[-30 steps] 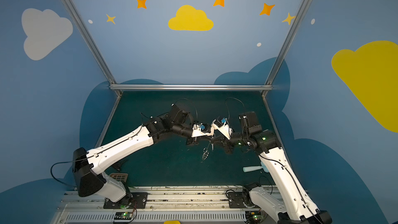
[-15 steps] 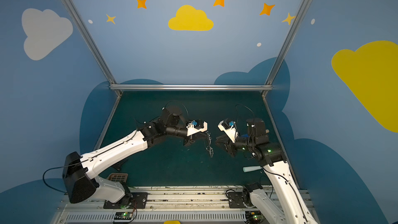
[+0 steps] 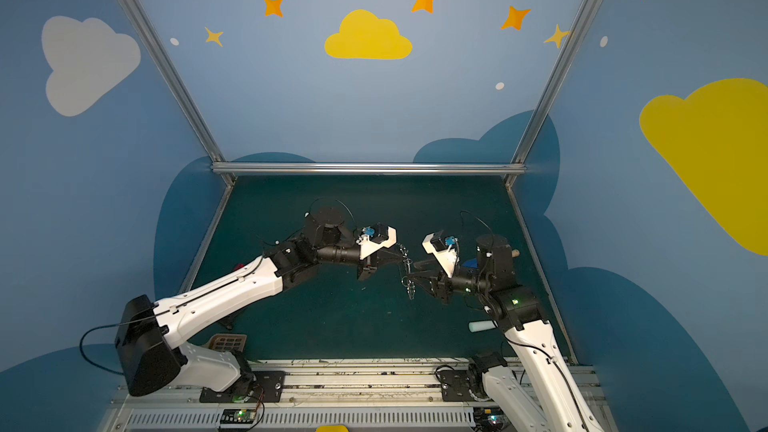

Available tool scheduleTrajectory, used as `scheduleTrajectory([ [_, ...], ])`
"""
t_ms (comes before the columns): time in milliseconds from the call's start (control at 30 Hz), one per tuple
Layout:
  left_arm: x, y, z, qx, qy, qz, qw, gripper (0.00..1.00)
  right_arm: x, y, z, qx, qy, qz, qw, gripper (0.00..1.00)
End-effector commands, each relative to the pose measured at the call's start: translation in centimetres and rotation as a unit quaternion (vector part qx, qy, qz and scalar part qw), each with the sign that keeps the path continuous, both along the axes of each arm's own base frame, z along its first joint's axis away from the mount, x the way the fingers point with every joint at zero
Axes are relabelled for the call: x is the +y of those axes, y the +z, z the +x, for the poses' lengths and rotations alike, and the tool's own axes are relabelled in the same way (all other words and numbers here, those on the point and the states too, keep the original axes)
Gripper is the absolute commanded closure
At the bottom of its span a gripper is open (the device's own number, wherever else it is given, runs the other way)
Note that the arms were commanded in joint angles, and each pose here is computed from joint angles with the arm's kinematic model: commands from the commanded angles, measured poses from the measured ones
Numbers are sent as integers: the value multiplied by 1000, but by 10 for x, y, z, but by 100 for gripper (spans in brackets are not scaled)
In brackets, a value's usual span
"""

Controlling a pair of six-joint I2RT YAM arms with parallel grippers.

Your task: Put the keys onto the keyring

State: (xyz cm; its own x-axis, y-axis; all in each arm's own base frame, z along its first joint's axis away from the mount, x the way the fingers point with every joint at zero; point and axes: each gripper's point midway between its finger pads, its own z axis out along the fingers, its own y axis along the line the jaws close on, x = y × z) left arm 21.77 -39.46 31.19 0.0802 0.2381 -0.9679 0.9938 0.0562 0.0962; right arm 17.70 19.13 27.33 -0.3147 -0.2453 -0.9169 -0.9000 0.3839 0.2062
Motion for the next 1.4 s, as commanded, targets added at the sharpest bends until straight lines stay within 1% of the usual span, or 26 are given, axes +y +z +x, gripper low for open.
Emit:
scheduleTrajectory([
  [0,1,30,-2,-10,0,-44,999,96,2,9,3,-28,-4,15,999,59],
  [200,0,35,-5,-8,-6,-51,999,96,-4,12,16,-69,-42,3,997,59],
  [333,-1,37,-6,-9,-7,-53,999,96,-5,10,20,-78,-50,-4,996,60],
  [467,-3,39,-5,-10,-7,-56,998,96,-2,11,21,-84,-43,-3,996,62],
  [767,-5,42,-6,-9,-12,-58,998,96,-4,10,22,-121,-45,-18,991,75],
  [867,-6,43,-5,-8,-10,-60,998,96,-3,7,21,-128,-40,-25,991,75],
  [967,-7,43,-5,-7,-10,-62,998,96,0,8,18,-135,-34,-20,990,72],
  [1100,-9,44,-4,-5,-9,-64,998,96,1,17,16,-165,-32,-7,986,74],
  [1133,-9,43,-4,-5,-9,-63,998,96,1,19,15,-184,-28,-12,982,76],
  [1233,-10,43,-2,-3,-3,-64,998,96,0,21,12,-198,-27,-13,980,83],
  [1367,-10,45,3,0,11,-70,998,96,-1,21,7,-210,-22,-16,977,97],
])
